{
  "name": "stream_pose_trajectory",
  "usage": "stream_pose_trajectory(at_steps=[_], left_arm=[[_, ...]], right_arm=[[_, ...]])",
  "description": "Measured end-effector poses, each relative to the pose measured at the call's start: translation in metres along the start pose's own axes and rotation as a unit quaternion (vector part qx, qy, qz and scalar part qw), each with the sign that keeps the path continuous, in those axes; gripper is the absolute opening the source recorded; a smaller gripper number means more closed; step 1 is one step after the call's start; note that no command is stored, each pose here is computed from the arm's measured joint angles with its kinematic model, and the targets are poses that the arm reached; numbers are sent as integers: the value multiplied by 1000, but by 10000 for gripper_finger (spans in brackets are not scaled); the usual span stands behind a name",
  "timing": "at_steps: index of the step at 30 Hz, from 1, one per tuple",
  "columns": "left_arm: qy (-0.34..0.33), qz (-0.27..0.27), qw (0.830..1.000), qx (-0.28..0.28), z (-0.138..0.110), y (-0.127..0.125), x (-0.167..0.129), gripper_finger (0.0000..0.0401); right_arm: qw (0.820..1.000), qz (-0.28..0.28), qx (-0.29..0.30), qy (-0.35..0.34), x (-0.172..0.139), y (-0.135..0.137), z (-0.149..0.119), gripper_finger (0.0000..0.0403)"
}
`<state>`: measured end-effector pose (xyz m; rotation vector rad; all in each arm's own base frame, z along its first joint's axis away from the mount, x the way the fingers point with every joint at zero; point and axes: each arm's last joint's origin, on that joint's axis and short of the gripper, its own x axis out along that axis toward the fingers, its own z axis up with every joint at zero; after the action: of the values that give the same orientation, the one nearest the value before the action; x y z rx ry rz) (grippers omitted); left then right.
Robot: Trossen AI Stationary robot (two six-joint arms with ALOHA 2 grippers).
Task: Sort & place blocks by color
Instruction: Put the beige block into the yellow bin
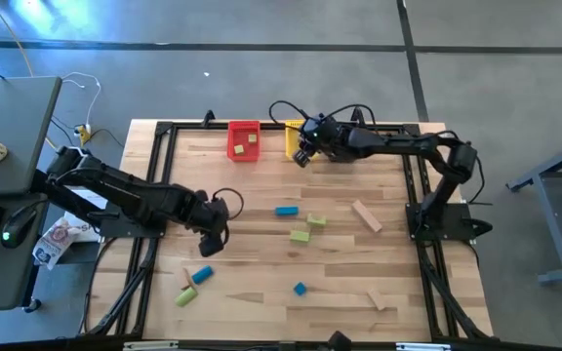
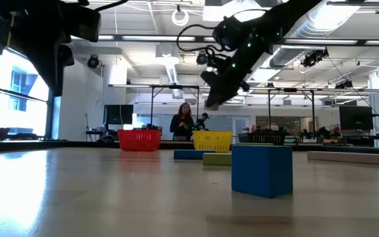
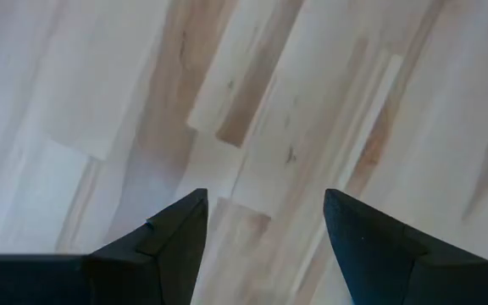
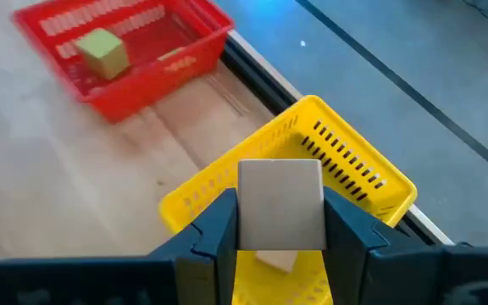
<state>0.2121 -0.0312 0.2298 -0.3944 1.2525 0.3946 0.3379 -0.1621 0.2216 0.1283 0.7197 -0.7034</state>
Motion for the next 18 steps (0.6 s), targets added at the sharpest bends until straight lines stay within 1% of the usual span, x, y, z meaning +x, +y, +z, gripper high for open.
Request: stream_pose_trajectory(at_steps=[3, 7, 12, 14, 18], left_arm=[[1, -6, 1000, -7, -4, -6, -1, 220], [10, -20, 1000, -13, -11, -14, -2, 220], [15, -28, 999, -22, -21, -24, -4, 220], [16, -31, 999, -23, -24, -27, -5, 220], [18, -35, 999, -25, -30, -33, -6, 220]], right_arm=[[1000, -2, 10, 9, 14, -6, -5, 105], [999, 15, 33, 25, 30, -13, -12, 105], [998, 17, 44, 41, 40, -17, -18, 106], [998, 18, 46, 42, 40, -16, -18, 118], [998, 18, 46, 41, 40, -16, -18, 163]])
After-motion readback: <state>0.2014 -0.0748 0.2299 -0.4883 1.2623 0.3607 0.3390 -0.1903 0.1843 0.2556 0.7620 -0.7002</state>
